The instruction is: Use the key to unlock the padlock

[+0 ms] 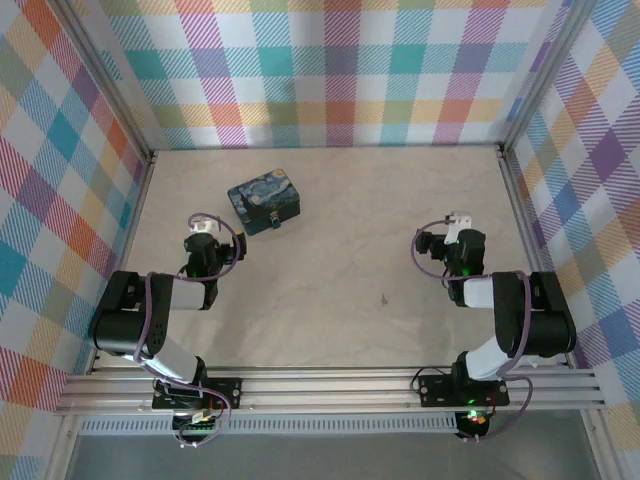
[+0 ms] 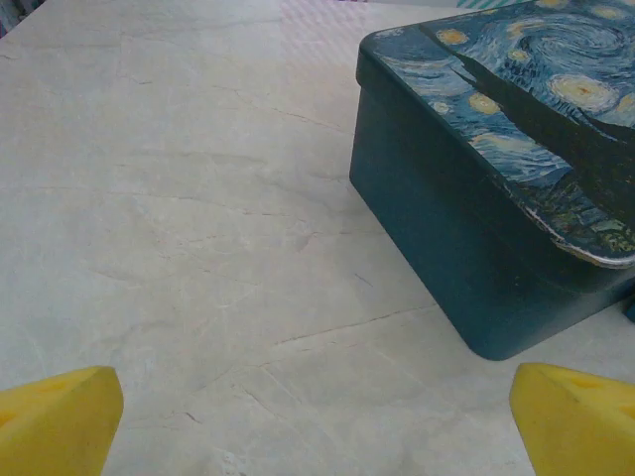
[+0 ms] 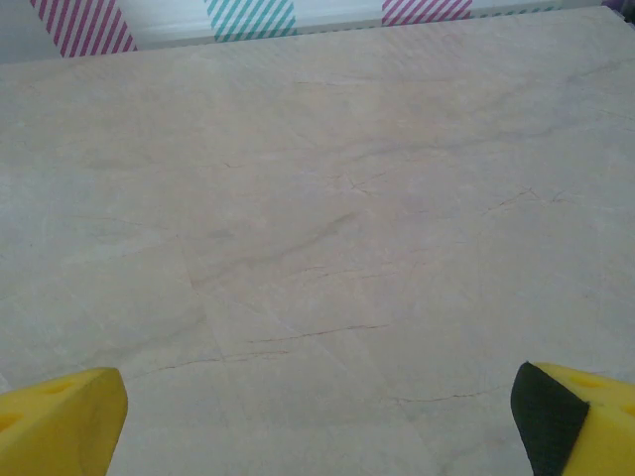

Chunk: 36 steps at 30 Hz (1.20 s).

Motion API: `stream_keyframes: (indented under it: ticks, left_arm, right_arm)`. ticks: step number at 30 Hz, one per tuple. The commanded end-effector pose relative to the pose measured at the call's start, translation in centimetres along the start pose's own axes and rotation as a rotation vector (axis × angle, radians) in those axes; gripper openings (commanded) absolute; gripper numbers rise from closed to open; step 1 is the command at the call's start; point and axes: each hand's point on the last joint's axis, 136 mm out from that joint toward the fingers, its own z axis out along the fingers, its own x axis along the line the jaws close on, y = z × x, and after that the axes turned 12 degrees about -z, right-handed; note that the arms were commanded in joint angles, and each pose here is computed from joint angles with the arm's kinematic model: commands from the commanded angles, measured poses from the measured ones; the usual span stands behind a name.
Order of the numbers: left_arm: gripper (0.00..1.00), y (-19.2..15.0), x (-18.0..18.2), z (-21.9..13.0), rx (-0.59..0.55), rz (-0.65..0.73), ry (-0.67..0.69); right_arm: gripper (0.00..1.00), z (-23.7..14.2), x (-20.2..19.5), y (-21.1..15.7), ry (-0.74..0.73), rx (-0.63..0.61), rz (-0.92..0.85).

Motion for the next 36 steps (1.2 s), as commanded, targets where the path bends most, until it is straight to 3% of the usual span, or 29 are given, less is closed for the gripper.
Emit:
stream_keyframes:
  ticks: [1,29,36]
  left_arm:
    - [1.0,0.5,0.0,0.1,-0.009,-0.01,-0.006]
    - [1.0,0.5,0.0,0.1,-0.009,-0.01,-0.006]
    - [1.0,2.0,0.5,-1.3,-0.061,-0.035,0.023]
  right_arm:
    - [1.0,0.1,-0.1,1.0,-0.006,-0.029,-0.013]
    - [1.0,0.2,0.0,1.0,-0.002,-0.028,-0.011]
    - [1.0,-0.8,-0.4,2.0,-0.02,-0.043,-0.004]
